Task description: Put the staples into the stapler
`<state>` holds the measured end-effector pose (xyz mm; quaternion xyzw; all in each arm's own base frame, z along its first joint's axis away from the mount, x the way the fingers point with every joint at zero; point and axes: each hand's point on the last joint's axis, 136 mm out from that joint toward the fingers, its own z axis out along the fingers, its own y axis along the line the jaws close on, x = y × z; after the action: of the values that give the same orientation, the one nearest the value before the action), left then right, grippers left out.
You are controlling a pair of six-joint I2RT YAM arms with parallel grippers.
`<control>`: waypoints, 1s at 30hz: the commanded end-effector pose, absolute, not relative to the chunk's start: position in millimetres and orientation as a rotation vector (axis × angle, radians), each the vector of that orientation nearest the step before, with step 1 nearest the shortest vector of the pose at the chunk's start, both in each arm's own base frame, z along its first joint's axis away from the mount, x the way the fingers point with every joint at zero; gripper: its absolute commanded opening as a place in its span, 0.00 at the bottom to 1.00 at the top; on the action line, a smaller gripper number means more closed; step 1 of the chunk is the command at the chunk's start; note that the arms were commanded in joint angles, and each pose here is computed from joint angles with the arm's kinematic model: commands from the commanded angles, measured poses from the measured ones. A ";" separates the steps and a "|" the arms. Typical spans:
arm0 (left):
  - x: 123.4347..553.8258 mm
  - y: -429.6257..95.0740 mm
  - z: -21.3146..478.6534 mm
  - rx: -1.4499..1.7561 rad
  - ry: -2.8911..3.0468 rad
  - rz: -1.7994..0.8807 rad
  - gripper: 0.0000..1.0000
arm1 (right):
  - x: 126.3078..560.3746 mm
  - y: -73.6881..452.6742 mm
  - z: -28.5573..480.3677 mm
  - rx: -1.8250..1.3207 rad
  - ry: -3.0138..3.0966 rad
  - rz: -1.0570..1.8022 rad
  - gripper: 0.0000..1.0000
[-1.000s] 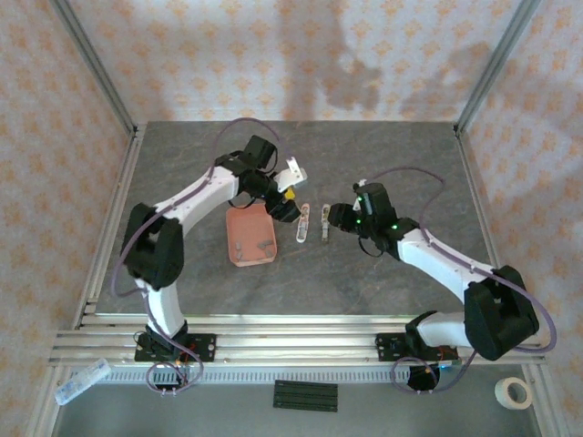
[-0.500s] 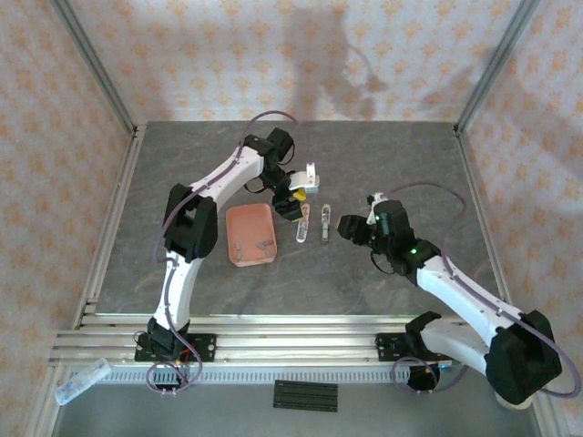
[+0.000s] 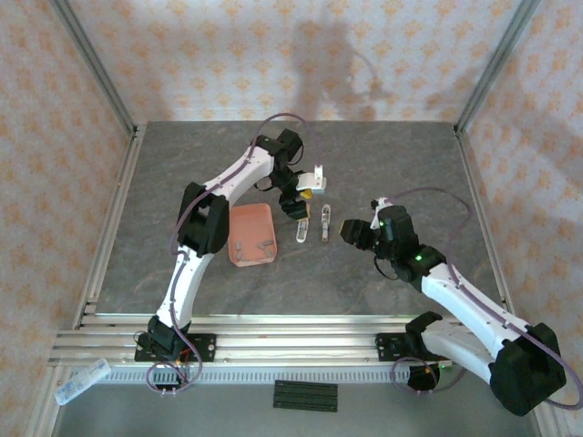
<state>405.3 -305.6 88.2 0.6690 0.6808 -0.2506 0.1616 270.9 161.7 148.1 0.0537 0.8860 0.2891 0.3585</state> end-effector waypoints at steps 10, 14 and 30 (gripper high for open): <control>395.8 -302.0 78.0 1.975 1.936 -0.727 0.71 | 269.8 156.5 144.9 0.181 2.284 0.739 0.50; 392.0 -301.8 76.5 1.978 1.939 -0.740 0.71 | 271.5 157.1 145.8 0.180 2.279 0.739 0.50; 379.1 -301.1 89.1 2.002 1.914 -0.756 0.67 | 270.4 158.1 145.8 0.175 2.283 0.748 0.45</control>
<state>393.0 -299.6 73.3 0.6793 0.6746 -0.2541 0.1371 269.4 160.9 143.8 0.0615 0.8877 0.2898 0.3525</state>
